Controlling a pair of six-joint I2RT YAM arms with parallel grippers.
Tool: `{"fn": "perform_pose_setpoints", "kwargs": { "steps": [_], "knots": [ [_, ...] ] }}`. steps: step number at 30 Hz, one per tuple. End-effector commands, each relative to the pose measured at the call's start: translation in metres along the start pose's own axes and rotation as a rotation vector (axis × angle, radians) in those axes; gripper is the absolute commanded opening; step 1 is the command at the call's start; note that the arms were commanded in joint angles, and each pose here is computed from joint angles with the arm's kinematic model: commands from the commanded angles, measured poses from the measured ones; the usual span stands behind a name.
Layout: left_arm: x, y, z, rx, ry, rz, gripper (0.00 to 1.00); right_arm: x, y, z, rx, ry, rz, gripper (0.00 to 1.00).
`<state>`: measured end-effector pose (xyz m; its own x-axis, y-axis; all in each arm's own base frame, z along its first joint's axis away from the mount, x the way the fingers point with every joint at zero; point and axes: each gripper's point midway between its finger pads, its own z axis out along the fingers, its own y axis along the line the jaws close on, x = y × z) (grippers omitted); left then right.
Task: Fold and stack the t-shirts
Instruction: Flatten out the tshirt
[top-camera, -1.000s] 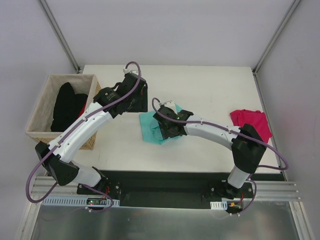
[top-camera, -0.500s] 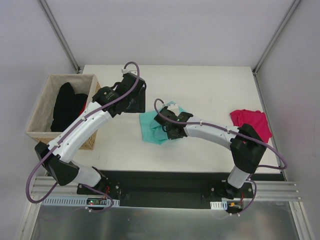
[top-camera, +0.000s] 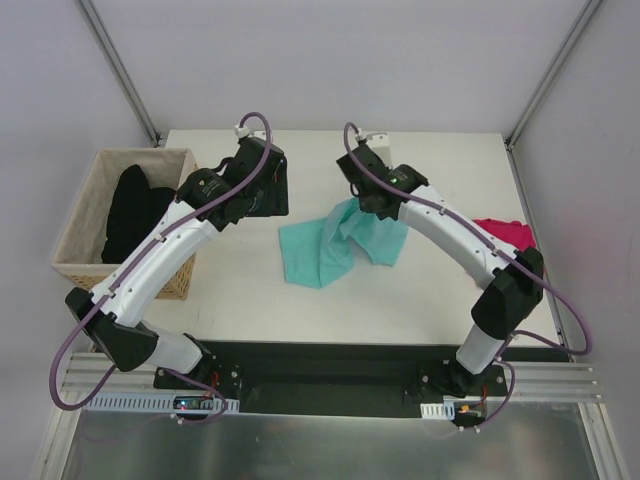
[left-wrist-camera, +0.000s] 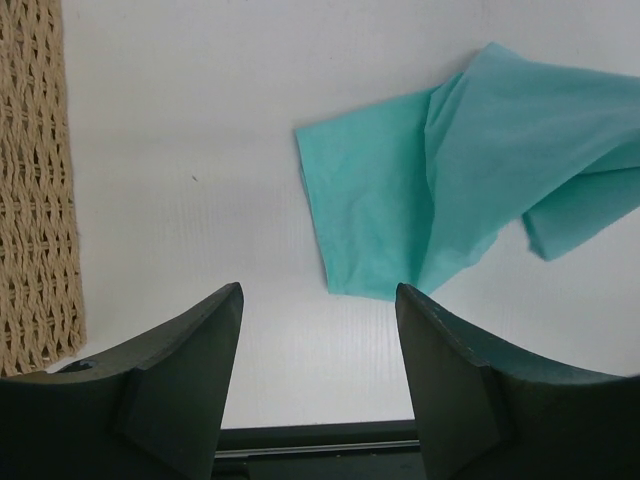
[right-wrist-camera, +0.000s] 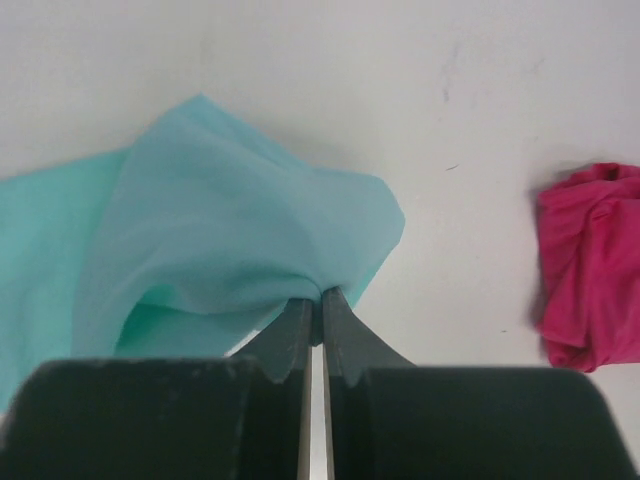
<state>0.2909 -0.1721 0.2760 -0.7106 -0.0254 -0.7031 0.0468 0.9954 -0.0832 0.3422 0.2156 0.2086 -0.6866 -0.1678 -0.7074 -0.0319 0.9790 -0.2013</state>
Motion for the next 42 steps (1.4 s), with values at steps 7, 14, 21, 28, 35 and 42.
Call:
{"fn": "perform_pose_setpoints", "kwargs": {
  "steps": [7, 14, 21, 28, 35, 42],
  "knots": [
    [-0.009, 0.018, -0.022, -0.019, -0.090, -0.094, 0.62, -0.018, -0.073, 0.022, 0.134, 0.014, -0.007, 0.01],
    [-0.006, 0.015, -0.021, -0.003, -0.077, -0.093, 0.62, -0.001, -0.084, 0.042, 0.155, 0.062, -0.007, 0.01],
    [0.000, 0.012, -0.017, 0.009, -0.055, -0.091, 0.62, -0.002, -0.085, 0.068, 0.212, 0.126, -0.079, 0.05],
    [0.006, 0.014, -0.017, 0.008, -0.048, -0.090, 0.63, -0.032, -0.108, 0.060, 0.319, 0.070, -0.125, 0.44],
    [0.008, 0.007, -0.009, 0.023, -0.024, -0.069, 0.63, -0.045, -0.117, 0.040, 0.331, 0.018, -0.108, 0.46],
    [0.005, 0.000, -0.003, 0.040, -0.015, -0.034, 0.63, -0.015, -0.084, 0.022, 0.257, 0.042, -0.112, 0.46]
  ]
}}
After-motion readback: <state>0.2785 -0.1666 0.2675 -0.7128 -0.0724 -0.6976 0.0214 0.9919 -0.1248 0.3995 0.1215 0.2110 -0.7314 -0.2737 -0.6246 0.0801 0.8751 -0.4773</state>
